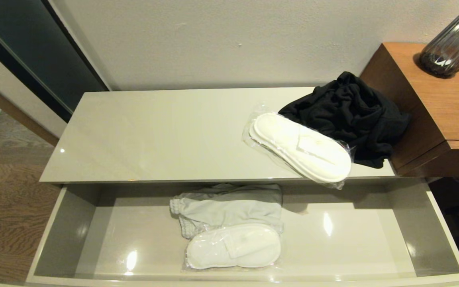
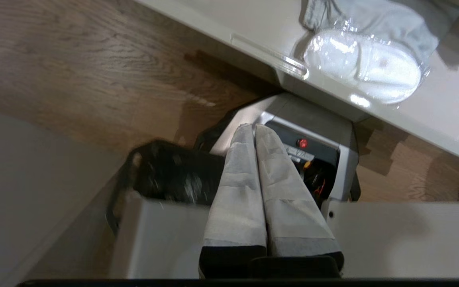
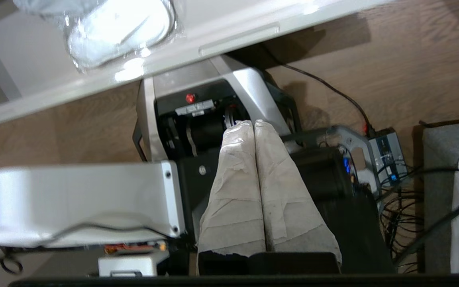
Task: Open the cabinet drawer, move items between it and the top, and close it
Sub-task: Open the drawer
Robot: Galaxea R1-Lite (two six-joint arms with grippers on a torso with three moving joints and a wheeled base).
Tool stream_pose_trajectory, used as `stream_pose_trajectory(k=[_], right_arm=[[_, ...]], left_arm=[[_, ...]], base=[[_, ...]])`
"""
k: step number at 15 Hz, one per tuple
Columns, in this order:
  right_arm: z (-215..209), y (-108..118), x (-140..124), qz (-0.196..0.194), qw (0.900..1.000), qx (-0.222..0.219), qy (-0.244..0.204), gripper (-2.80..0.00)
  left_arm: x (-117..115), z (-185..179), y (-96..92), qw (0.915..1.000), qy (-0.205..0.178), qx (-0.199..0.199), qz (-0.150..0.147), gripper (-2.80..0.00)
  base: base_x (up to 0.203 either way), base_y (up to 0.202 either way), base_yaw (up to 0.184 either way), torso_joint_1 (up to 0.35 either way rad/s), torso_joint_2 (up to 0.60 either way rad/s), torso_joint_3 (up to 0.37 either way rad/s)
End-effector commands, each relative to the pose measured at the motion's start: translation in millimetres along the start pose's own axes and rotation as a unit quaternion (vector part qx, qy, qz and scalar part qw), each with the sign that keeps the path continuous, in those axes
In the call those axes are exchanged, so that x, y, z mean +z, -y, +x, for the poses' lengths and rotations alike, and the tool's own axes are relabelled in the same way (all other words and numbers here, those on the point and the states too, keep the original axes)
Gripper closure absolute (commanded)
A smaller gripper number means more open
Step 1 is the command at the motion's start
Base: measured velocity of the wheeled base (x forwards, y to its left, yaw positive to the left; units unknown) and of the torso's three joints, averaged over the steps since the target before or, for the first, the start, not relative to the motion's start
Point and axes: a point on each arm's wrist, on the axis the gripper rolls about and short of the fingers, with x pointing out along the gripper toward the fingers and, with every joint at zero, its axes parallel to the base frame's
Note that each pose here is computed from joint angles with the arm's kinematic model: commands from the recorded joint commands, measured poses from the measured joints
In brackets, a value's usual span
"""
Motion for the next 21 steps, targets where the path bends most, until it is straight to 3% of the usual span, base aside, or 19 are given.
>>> stream_pose_trajectory(k=[1,5,7,9,11,14,16,19,21], right_arm=[[-4,2,-8,-0.007,1.0,0.009,0.019,0.0],[18,-12,29,-0.009,0.999,0.04,-0.005,0.0],[32,-10,27,-0.008,0.998,0.051,-0.022,0.0],[34,-9,23,-0.009,0.998,0.056,-0.028,0.0],[38,-9,22,-0.01,0.998,0.061,-0.034,0.0],[40,-8,22,-0.01,0.997,0.061,-0.034,0.0],[43,-8,21,-0.01,0.997,0.061,-0.038,0.0],[43,-8,21,-0.017,0.997,0.071,-0.038,0.0],[43,-8,21,-0.017,0.996,0.071,-0.04,0.0]], left_arm=[[-11,-6,3.8,0.9996,0.028,0.0,0.0,0.0],[16,11,16.2,0.9986,0.04,-0.034,0.009,0.0],[26,13,18.1,0.994,0.097,-0.045,0.024,0.0],[16,1,13.4,0.9951,0.074,-0.052,0.042,0.0],[2,-13,-0.8,0.9917,0.045,-0.095,0.075,0.0],[-1,-14,-3.0,0.9918,0.041,-0.092,0.078,0.0],[-1,-16,-7.0,0.9954,0.054,-0.031,0.073,0.0],[-1,-18,-9.1,0.9955,0.054,-0.032,0.07,0.0],[-6,-19,-25.6,0.9945,0.031,-0.059,0.081,0.0]], base=[[0.0,0.0,0.0,0.0,0.0,0.0],[0.0,0.0,0.0,0.0,0.0,0.0],[0.0,0.0,0.0,0.0,0.0,0.0],[0.0,0.0,0.0,0.0,0.0,0.0],[0.0,0.0,0.0,0.0,0.0,0.0],[0.0,0.0,0.0,0.0,0.0,0.0],[0.0,0.0,0.0,0.0,0.0,0.0],[0.0,0.0,0.0,0.0,0.0,0.0],[0.0,0.0,0.0,0.0,0.0,0.0]])
